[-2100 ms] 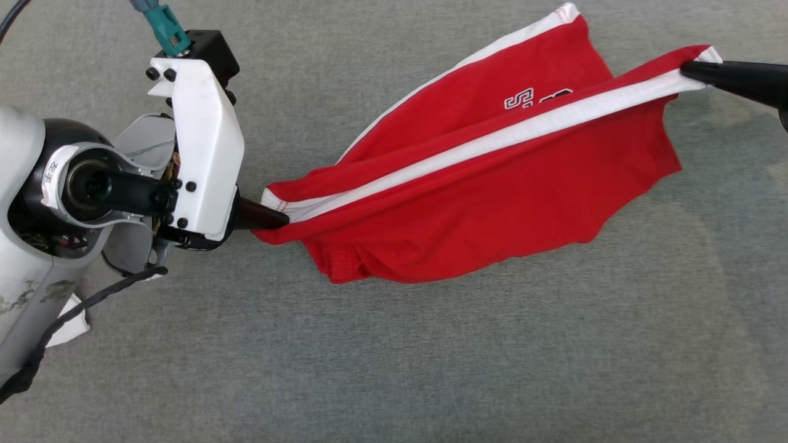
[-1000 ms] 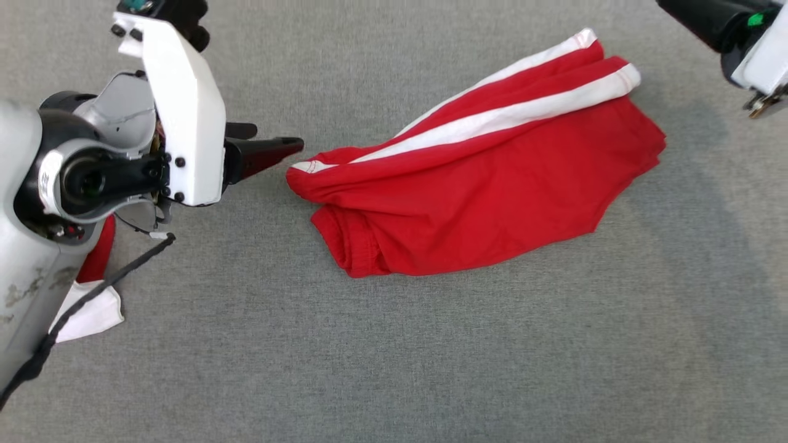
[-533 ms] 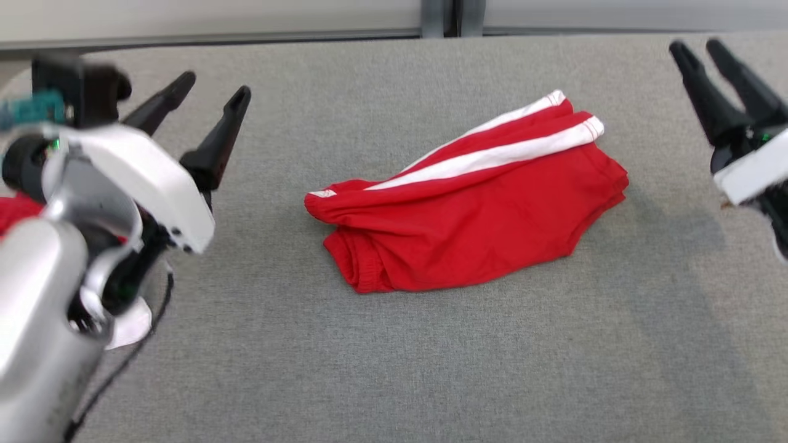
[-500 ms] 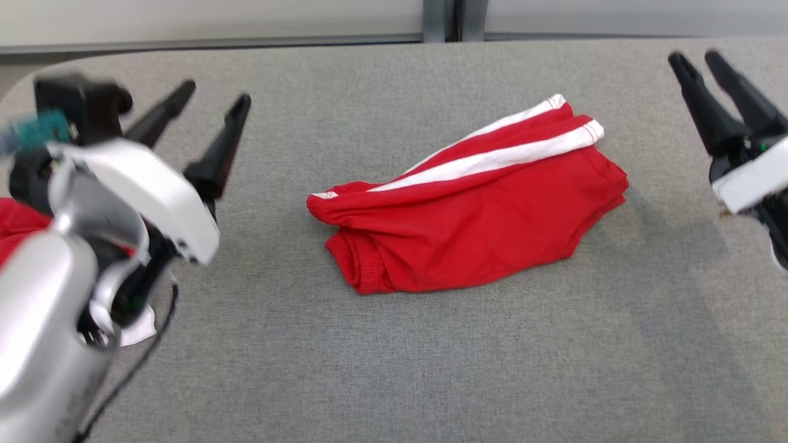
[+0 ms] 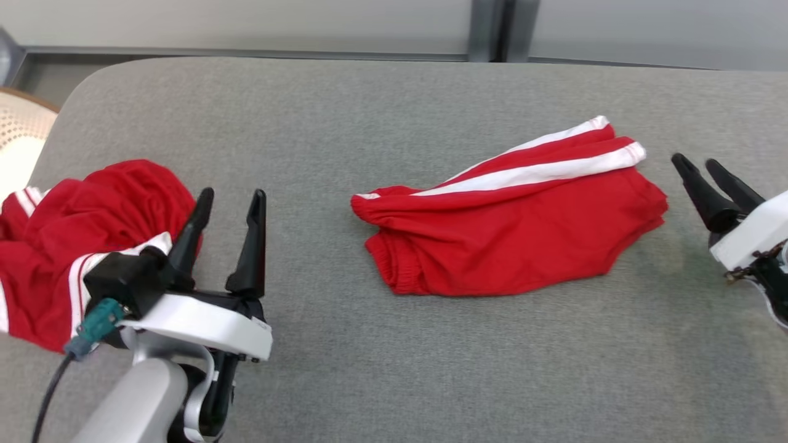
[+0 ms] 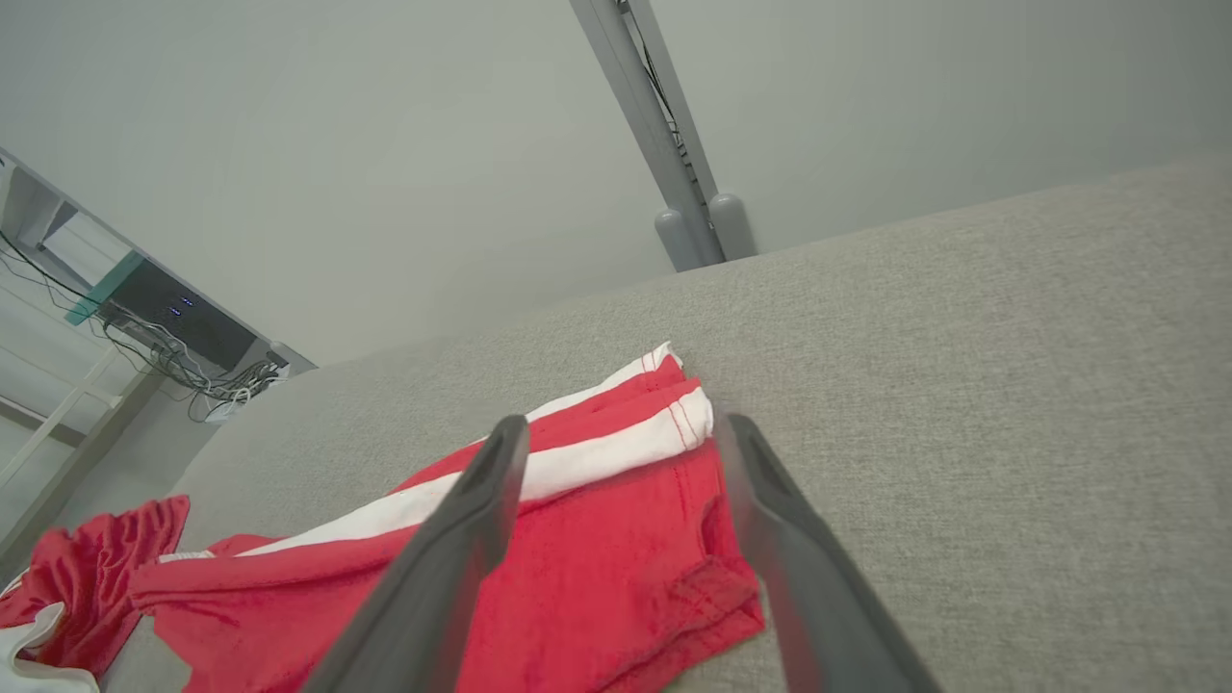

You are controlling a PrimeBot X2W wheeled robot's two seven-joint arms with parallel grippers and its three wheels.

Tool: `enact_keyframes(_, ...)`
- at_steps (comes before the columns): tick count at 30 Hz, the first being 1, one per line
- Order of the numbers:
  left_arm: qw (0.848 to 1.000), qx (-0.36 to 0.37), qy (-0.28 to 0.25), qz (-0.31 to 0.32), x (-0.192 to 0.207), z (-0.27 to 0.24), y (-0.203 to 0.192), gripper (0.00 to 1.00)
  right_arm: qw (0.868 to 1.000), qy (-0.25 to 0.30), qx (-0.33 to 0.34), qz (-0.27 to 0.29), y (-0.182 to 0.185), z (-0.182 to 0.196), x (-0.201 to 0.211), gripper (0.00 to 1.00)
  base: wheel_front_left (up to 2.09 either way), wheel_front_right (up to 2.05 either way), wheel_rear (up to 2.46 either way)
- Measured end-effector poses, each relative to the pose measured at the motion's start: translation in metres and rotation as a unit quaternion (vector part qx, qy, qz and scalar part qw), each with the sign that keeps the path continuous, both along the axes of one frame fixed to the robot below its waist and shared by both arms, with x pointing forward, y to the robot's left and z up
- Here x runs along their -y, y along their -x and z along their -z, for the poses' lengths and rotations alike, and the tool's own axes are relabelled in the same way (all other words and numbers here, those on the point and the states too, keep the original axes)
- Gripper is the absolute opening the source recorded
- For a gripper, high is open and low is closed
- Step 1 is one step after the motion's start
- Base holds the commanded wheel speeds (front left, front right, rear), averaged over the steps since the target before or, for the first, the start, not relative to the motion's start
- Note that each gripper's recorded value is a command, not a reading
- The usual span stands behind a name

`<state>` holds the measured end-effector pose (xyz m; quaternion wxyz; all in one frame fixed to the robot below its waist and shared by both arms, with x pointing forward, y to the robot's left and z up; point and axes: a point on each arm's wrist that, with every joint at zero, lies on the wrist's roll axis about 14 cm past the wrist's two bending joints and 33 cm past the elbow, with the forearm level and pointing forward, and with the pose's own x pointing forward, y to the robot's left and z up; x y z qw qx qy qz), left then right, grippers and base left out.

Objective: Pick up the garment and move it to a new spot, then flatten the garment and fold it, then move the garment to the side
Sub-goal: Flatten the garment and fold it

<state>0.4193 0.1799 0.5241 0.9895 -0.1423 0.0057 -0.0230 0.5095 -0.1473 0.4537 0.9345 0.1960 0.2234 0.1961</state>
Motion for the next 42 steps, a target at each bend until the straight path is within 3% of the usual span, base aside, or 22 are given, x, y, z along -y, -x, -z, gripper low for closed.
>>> enact_keyframes(7, 0.999, -0.021, 0.014, -0.025, -0.003, 0.021, 0.01, 1.0, 0.993, 0.061, -0.103, -0.003, -0.012, 0.053, 0.012, 1.0, 0.0, 0.0, 0.0)
enact_keyframes(16, 0.998, -0.043, 0.009, -0.055, -0.016, 0.039, 0.018, 1.0, 0.977, 0.061, -0.205, 0.003, -0.03, 0.092, 0.004, 1.0, 0.0, 0.0, 0.0)
enact_keyframes(24, 0.996, -0.048, 0.011, -0.075, -0.026, 0.041, 0.029, 1.0, 0.953, 0.046, -0.298, -0.041, -0.025, 0.096, -0.017, 1.0, 0.0, 0.0, 0.0)
enact_keyframes(28, 0.996, -0.047, 0.013, -0.078, -0.027, 0.041, 0.031, 1.0, 0.951, 0.064, -0.298, -0.062, -0.027, 0.092, -0.026, 0.99, 0.0, 0.0, 0.0)
enact_keyframes(29, 0.996, -0.047, 0.013, -0.078, -0.027, 0.041, 0.031, 1.0, 0.95, 0.071, -0.296, -0.067, -0.027, 0.092, -0.028, 0.86, 0.0, 0.0, 0.0)
enact_keyframes(31, 0.996, -0.048, 0.014, -0.079, -0.027, 0.041, 0.032, 1.0, 0.951, 0.086, -0.289, -0.072, -0.029, 0.092, -0.032, 0.4, 0.0, 0.0, 0.0)
enact_keyframes(32, 0.996, -0.048, 0.014, -0.079, -0.027, 0.041, 0.032, 1.0, 0.951, 0.091, -0.285, -0.072, -0.03, 0.093, -0.033, 0.0, 0.0, 0.0, 0.0)
enact_keyframes(37, 0.996, -0.047, 0.019, -0.072, -0.023, 0.041, 0.033, 1.0, 0.96, 0.072, -0.259, -0.074, -0.028, 0.084, -0.05, 0.0, 0.0, 0.0, 0.0)
enact_keyframes(42, 0.997, -0.038, 0.028, -0.055, -0.01, 0.037, 0.028, 1.0, 0.967, 0.059, -0.24, -0.058, -0.018, 0.072, -0.032, 0.0, 0.0, 0.0, 0.0)
